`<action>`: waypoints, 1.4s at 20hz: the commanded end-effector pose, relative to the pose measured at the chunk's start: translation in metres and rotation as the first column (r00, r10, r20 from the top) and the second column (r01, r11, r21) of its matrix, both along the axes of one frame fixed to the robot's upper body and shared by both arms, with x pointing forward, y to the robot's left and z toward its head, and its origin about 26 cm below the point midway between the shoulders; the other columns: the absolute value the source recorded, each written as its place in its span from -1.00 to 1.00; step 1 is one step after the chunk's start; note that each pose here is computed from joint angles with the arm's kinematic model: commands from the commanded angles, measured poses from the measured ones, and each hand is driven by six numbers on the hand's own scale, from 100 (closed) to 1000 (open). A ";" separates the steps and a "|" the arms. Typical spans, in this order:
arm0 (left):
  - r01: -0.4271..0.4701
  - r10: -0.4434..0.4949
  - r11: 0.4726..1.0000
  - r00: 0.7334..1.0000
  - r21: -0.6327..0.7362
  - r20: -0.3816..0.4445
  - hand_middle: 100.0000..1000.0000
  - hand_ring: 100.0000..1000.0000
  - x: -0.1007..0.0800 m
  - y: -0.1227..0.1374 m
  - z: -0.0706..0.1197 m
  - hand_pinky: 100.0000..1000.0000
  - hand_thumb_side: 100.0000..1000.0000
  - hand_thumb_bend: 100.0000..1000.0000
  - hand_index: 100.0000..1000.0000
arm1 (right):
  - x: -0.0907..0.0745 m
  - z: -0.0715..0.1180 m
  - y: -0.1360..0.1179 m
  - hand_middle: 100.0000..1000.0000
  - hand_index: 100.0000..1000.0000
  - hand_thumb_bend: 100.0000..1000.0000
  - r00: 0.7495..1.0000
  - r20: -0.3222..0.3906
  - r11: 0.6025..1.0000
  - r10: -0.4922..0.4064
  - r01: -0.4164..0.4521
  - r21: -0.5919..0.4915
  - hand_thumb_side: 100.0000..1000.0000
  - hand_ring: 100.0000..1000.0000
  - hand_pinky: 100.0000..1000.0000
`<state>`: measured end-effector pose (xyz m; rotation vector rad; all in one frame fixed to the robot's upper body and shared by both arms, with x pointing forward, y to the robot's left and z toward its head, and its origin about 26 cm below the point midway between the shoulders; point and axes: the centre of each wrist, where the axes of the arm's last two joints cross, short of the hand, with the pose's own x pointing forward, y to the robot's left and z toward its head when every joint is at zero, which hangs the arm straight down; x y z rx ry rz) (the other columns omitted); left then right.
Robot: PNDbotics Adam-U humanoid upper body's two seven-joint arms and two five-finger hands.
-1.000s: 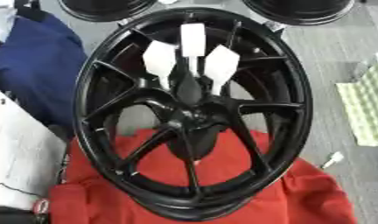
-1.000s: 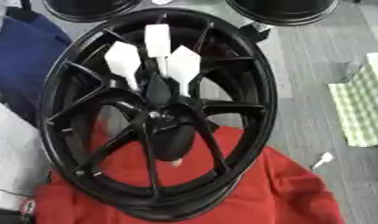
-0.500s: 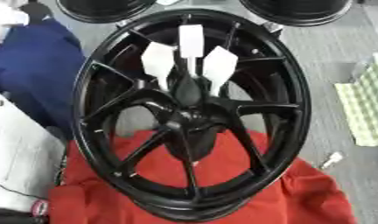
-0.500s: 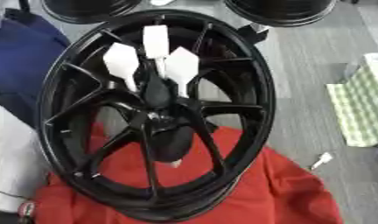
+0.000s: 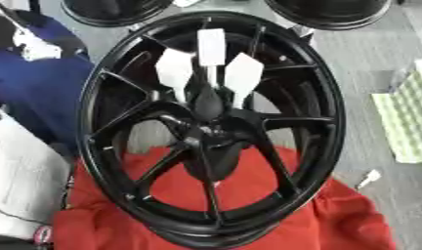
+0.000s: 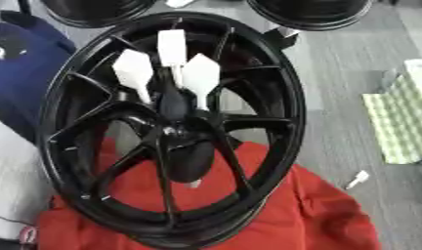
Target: Pull the pin out of the wheel hub.
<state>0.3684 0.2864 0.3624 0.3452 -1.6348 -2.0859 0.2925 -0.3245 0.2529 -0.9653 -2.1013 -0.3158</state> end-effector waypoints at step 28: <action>0.072 -0.076 0.975 0.997 0.210 0.011 0.61 0.80 0.045 -0.048 -0.012 0.80 0.25 -0.44 0.89 | -0.001 0.010 0.003 -0.07 0.31 -1.00 0.996 0.027 0.994 -0.086 0.084 0.069 -0.26 0.13 -0.47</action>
